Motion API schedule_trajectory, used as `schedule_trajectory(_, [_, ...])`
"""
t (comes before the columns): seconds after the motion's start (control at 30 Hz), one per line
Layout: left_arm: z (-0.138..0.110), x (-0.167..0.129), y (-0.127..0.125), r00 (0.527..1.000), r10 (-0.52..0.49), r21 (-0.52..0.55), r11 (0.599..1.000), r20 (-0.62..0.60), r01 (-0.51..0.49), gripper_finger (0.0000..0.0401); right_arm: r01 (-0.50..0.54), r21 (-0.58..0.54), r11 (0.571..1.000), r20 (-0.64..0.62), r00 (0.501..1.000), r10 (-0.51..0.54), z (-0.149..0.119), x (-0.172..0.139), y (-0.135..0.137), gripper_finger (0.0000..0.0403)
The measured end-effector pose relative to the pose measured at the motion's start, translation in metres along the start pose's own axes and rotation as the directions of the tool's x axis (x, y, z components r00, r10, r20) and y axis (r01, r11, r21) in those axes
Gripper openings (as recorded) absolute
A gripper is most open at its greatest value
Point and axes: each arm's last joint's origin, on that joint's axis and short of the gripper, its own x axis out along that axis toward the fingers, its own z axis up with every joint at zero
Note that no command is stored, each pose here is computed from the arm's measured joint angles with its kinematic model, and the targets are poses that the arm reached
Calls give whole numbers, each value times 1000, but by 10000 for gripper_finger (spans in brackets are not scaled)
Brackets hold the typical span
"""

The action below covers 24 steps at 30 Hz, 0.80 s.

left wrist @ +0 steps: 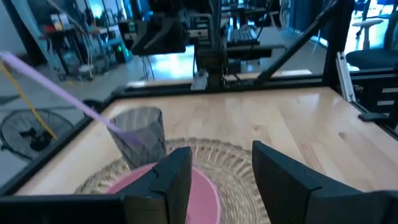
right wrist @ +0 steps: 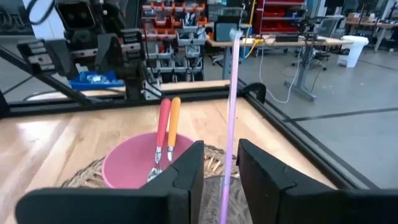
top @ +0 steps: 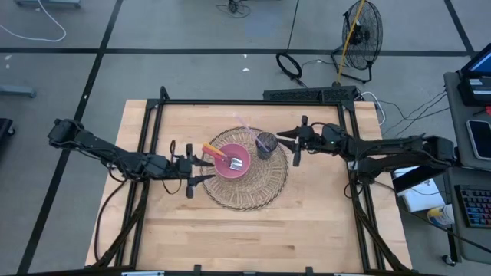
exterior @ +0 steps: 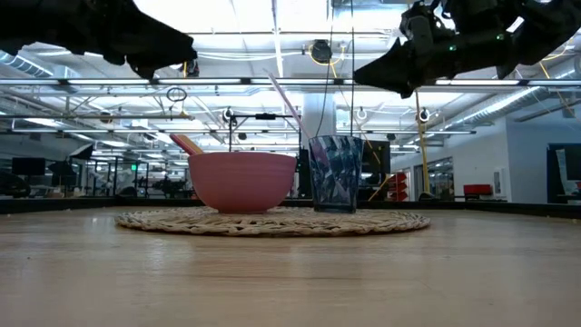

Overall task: Pick & Place Utensil
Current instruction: Return to Home Position

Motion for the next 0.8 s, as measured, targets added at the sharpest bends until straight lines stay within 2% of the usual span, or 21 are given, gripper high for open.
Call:
schedule_trajectory(0.27, [3, 0, 1, 999, 20, 47, 999, 26, -21, 170, 1, 9, 1000, -26, 1000, 0, 5, -12, 0, 89])
schedule_trajectory(0.47, [5, 0, 3, 995, 89, 22, 996, 48, -90, 170, 1, 9, 1000, -77, 997, -1, 4, -19, 0, 89])
schedule_trajectory(0.8, [10, 0, 6, 989, 112, -5, 994, 93, -112, 170, 2, 12, 1000, -95, 995, -1, 5, -26, 0, 89])
